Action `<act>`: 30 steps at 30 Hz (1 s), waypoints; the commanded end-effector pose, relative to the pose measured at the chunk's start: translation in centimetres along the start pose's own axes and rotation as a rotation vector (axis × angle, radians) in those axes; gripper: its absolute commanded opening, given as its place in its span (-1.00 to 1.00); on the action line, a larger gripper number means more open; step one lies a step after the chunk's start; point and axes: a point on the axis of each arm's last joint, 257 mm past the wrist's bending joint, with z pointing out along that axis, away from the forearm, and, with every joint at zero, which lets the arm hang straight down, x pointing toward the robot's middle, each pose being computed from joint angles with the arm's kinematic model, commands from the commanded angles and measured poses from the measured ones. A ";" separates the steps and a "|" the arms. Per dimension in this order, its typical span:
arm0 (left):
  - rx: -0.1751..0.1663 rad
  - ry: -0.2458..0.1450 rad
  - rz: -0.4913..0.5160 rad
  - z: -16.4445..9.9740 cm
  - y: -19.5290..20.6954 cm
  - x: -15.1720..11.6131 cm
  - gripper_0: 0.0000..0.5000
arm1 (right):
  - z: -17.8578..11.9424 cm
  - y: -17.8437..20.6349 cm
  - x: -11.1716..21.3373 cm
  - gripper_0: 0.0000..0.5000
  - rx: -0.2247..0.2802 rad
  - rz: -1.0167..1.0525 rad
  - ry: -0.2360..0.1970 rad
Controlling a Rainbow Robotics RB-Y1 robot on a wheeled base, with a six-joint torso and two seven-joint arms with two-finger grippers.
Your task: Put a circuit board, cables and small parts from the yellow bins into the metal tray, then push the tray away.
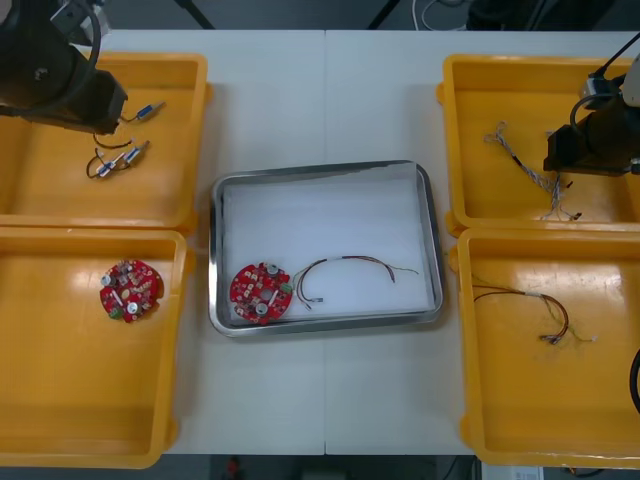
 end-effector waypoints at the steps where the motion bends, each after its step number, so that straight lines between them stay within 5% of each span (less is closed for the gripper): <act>1: -0.011 -0.001 -0.107 -0.7 -2.1 0.9 -1.00 | -1.2 0.7 -2.9 1.00 -0.012 0.050 -0.062; 20: 0.072 -0.003 -0.124 2.1 -16.0 4.1 -1.00 | 1.4 1.3 0.0 1.00 -0.032 0.048 -0.016; 21: 0.075 -0.003 -0.119 2.2 -16.5 4.2 -1.00 | 1.3 1.2 0.0 0.76 -0.031 0.049 -0.017; 23: 0.068 -0.008 -0.087 3.1 -17.7 4.7 -1.00 | 1.5 0.9 0.4 -0.64 -0.025 0.049 -0.009; 25: 0.061 -0.004 -0.073 3.9 -18.4 5.2 -1.00 | 1.6 0.8 0.4 -0.98 -0.021 0.044 -0.009; 30: 0.079 0.008 -0.063 5.6 -20.0 5.8 -1.00 | 1.5 0.1 0.4 -1.00 -0.003 0.039 -0.008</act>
